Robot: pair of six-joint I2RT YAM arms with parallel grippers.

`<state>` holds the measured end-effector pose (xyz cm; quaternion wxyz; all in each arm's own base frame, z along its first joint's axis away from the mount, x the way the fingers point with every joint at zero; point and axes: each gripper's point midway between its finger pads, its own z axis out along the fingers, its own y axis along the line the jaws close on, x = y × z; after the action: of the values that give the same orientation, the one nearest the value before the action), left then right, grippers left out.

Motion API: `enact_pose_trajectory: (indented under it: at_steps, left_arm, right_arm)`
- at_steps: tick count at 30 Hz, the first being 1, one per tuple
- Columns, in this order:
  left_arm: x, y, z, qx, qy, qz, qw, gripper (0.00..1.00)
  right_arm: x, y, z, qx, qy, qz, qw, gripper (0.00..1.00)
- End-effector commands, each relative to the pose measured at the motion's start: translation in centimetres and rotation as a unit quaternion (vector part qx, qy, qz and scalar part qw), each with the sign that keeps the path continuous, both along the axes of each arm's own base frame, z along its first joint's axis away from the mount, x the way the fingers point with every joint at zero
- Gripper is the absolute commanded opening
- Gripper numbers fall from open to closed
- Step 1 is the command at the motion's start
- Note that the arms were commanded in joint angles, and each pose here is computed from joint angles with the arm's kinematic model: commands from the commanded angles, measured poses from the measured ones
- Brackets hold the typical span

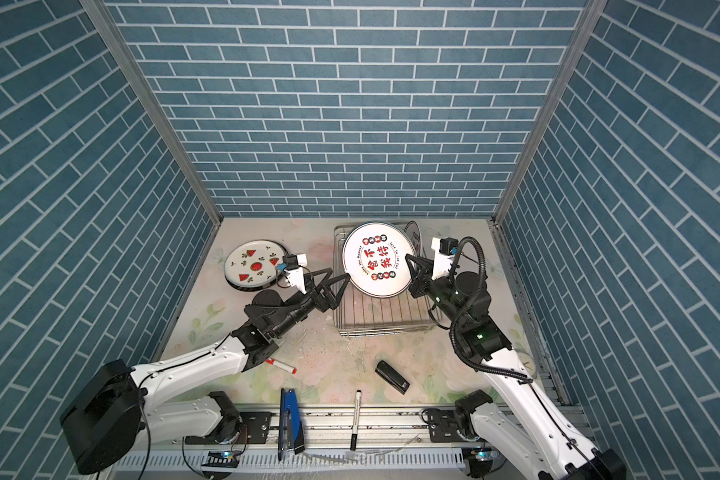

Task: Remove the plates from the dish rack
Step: 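Swing the red-lettered plate toward the left gripper and grasp its rim with left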

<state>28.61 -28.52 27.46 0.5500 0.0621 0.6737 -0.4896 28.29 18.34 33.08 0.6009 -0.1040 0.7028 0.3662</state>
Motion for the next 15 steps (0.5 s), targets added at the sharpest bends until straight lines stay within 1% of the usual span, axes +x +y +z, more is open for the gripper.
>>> enact_pose_trajectory:
  at_steps: [1, 4, 7, 9, 12, 15]
  left_arm:
    - [-0.5, -0.6, 1.3, -0.024, -0.027, -0.026, 0.999, 0.99]
    - [-0.6, -0.8, 1.3, -0.041, -0.026, -0.035, 0.998, 0.91]
    - [-0.8, -0.6, 1.2, -0.055, -0.032, -0.036, 0.997, 0.78]
    - [-0.9, -0.7, 1.1, -0.062, -0.030, -0.040, 0.997, 0.64]
    - [-1.0, -1.3, 1.1, -0.066, -0.028, -0.055, 0.996, 0.51]
    - [-0.7, -1.7, 1.0, -0.071, -0.019, -0.062, 0.995, 0.44]
  right_arm:
    - [-2.0, 1.6, 2.1, 0.067, -0.009, 0.085, 0.994, 0.00]
    - [-2.2, 1.6, 1.8, 0.078, 0.005, 0.099, 0.992, 0.00]
    - [-1.9, 1.1, 1.4, 0.085, 0.013, 0.094, 0.992, 0.00]
    - [-1.7, 1.1, 1.2, 0.092, 0.018, 0.102, 0.990, 0.00]
    - [-1.6, 1.4, 1.2, 0.095, 0.025, 0.116, 0.988, 0.00]
    - [-1.4, 1.6, 0.9, 0.093, 0.028, 0.120, 0.988, 0.00]
